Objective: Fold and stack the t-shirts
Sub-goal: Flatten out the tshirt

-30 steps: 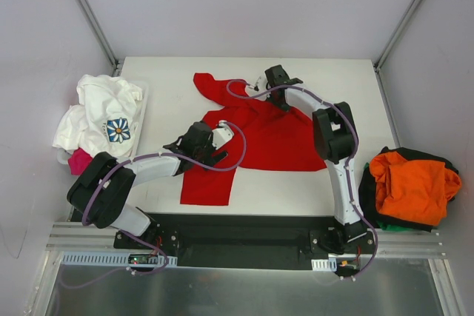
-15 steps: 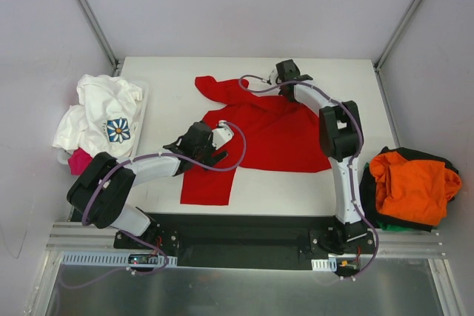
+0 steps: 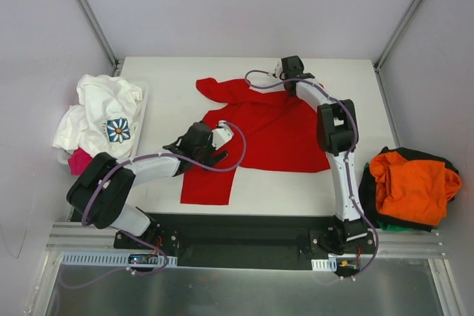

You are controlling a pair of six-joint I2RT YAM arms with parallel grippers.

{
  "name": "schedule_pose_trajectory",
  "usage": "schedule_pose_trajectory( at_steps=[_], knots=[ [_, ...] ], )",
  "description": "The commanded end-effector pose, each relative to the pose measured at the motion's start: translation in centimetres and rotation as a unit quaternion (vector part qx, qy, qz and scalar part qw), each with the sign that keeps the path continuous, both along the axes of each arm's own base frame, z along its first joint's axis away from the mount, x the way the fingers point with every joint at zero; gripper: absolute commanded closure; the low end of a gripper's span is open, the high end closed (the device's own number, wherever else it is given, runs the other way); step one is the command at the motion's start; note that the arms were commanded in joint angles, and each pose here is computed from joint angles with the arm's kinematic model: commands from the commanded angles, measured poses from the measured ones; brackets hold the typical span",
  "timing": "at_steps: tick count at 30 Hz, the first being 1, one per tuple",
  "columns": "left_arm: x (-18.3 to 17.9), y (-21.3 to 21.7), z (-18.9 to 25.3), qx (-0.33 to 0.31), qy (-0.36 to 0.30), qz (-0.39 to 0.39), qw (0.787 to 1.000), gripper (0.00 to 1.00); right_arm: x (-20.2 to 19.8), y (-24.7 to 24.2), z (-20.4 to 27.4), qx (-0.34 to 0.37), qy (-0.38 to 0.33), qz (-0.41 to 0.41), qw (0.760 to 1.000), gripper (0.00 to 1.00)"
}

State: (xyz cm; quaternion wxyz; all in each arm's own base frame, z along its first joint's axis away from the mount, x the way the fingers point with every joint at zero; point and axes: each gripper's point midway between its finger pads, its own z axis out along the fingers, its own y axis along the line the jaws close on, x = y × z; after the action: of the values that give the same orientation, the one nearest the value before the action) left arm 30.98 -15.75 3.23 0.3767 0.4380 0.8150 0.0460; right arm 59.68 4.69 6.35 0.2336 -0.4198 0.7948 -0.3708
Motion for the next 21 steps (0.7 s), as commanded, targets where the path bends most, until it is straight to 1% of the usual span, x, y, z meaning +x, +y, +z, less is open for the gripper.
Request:
schedule_pose_trajectory(
  at_steps=[1,7,14,16,17,18,20,21],
  knots=[
    [-3.3,2.3,-3.1,0.048,0.064,0.004,0.997,0.0,2.4,-1.8,2.7,-0.031,-0.048,-0.012,0.998,0.99],
    [-3.2,2.2,-3.1,0.046,0.064,0.005,0.997,0.01,4.1,-4.2,3.8,-0.056,-0.071,-0.021,0.996,0.99],
    [-3.2,2.2,-3.1,0.046,0.064,0.006,0.997,0.01,4.7,-6.6,4.9,-0.071,-0.087,-0.043,0.993,0.99],
    [-3.2,2.2,-3.0,0.045,0.062,0.005,0.997,0.01,4.5,-6.7,4.9,-0.069,-0.09,-0.047,0.993,0.86],
    [-3.1,2.2,-2.9,0.045,0.062,0.005,0.997,0.01,4.4,-6.7,5.3,-0.067,-0.094,-0.047,0.992,0.78],
    [-3.1,2.1,-2.9,0.044,0.061,0.006,0.997,0.01,4.4,-6.7,5.4,-0.063,-0.098,-0.046,0.992,0.6],
    [-3.1,2.1,-2.9,0.045,0.061,0.006,0.997,0.0,4.2,-6.7,5.5,-0.059,-0.1,-0.047,0.992,0.46],
    [-3.0,2.2,-2.9,0.046,0.06,0.007,0.997,0.01,4.2,-6.7,5.5,-0.057,-0.103,-0.05,0.992,0.36]
  ],
)
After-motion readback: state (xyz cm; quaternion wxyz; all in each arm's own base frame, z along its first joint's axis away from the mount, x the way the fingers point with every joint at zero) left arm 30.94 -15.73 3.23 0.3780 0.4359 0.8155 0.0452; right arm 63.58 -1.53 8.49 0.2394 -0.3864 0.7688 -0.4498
